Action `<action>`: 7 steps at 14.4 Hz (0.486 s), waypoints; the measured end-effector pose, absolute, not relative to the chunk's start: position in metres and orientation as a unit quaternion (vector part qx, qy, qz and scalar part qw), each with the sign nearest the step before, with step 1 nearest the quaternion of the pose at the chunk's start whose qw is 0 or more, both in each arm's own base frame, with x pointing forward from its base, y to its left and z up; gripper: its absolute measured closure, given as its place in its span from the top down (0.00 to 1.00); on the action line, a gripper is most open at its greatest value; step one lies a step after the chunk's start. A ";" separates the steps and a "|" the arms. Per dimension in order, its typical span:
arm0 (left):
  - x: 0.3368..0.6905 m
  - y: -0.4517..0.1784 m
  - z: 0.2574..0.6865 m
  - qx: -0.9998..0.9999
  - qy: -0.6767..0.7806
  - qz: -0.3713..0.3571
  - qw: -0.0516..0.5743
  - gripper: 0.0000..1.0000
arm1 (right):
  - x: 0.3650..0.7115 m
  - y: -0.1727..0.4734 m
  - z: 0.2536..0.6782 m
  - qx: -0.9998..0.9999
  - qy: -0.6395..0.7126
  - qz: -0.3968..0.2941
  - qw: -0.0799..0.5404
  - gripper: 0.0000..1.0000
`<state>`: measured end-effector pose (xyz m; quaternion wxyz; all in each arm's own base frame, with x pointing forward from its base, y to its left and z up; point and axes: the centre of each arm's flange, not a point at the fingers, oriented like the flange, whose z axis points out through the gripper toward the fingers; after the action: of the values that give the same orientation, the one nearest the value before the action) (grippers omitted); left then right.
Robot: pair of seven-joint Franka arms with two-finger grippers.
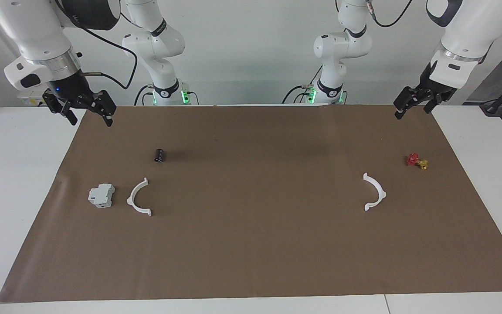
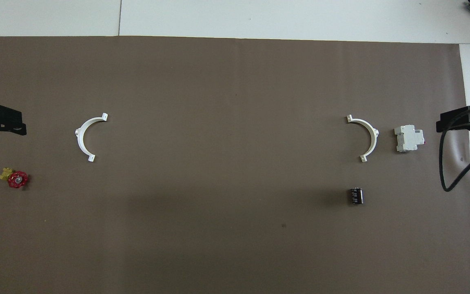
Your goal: Assemble drain pipe with both arms
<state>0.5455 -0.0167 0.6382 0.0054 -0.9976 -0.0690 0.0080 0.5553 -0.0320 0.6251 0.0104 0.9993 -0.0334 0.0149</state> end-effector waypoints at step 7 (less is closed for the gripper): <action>0.546 -0.015 0.637 -0.997 -0.070 0.009 0.006 1.00 | 0.567 -0.027 0.586 0.998 -0.010 0.060 0.010 1.00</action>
<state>0.5455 -0.0152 0.6368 0.0055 -0.9975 -0.0704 0.0094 0.5669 -0.0270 0.5865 0.0096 0.9981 -0.0098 0.0595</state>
